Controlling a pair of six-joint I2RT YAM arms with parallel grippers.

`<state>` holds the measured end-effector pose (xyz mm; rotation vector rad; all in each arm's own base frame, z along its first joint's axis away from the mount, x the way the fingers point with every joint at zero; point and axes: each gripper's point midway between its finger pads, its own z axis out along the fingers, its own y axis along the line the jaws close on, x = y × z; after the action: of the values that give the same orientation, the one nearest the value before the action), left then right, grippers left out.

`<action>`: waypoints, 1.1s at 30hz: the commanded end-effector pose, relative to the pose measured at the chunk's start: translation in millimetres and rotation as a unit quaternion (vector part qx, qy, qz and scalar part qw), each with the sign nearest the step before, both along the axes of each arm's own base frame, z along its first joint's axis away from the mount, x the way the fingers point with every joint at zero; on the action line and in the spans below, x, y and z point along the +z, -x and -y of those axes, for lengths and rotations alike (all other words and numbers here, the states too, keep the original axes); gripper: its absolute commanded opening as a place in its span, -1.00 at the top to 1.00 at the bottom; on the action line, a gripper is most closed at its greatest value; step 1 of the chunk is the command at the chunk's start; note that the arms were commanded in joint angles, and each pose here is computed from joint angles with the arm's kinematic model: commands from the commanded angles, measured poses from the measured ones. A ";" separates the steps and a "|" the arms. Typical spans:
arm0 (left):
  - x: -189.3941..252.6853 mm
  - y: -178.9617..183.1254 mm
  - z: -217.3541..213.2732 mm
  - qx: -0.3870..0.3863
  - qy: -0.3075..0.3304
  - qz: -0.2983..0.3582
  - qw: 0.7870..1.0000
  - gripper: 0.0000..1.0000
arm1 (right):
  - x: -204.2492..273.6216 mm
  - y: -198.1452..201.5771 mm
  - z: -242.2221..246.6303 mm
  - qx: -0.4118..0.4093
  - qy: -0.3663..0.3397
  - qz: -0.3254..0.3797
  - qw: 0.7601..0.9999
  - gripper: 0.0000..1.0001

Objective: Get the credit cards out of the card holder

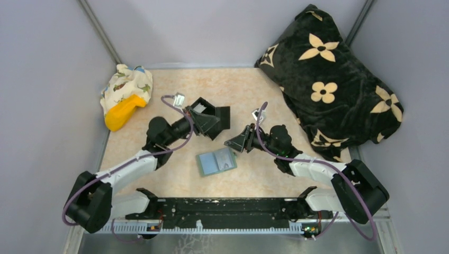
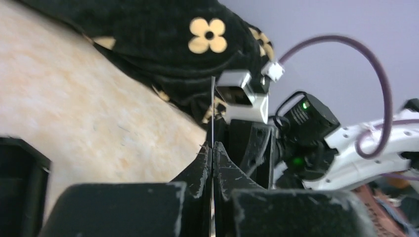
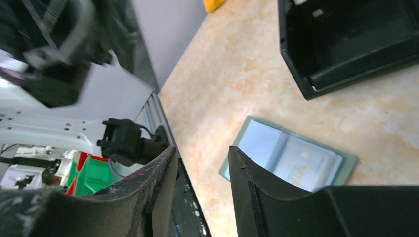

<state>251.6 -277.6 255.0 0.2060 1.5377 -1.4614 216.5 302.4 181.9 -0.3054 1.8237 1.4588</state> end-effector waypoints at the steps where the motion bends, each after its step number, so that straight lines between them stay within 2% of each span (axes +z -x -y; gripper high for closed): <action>1: -23.7 -29.8 -5.6 0.025 -0.177 0.013 0.984 1.00 | 9.3 -10.7 5.5 -0.030 0.015 0.031 0.999 0.13; 8: -22.0 -73.9 -19.7 0.026 -0.248 -0.007 0.968 1.00 | 9.1 -17.8 12.5 -0.048 0.059 0.046 0.996 0.14; 16: -35.8 -117.1 -38.1 0.040 -0.384 -0.042 0.922 1.00 | 2.3 -18.8 28.7 -0.064 0.098 0.064 0.991 0.16; 25: -68.4 -136.3 -70.0 0.027 -0.531 -0.064 0.844 1.00 | -6.4 -26.4 43.9 -0.087 0.125 0.079 0.985 0.16; 33: -101.9 -136.3 -70.6 -0.033 -0.571 -0.073 0.817 1.00 | -13.0 -34.2 56.8 -0.098 0.147 0.082 0.981 0.17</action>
<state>395.2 -218.7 166.5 0.7433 2.3444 -0.4696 241.7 249.9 148.2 -0.3438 1.9517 1.0326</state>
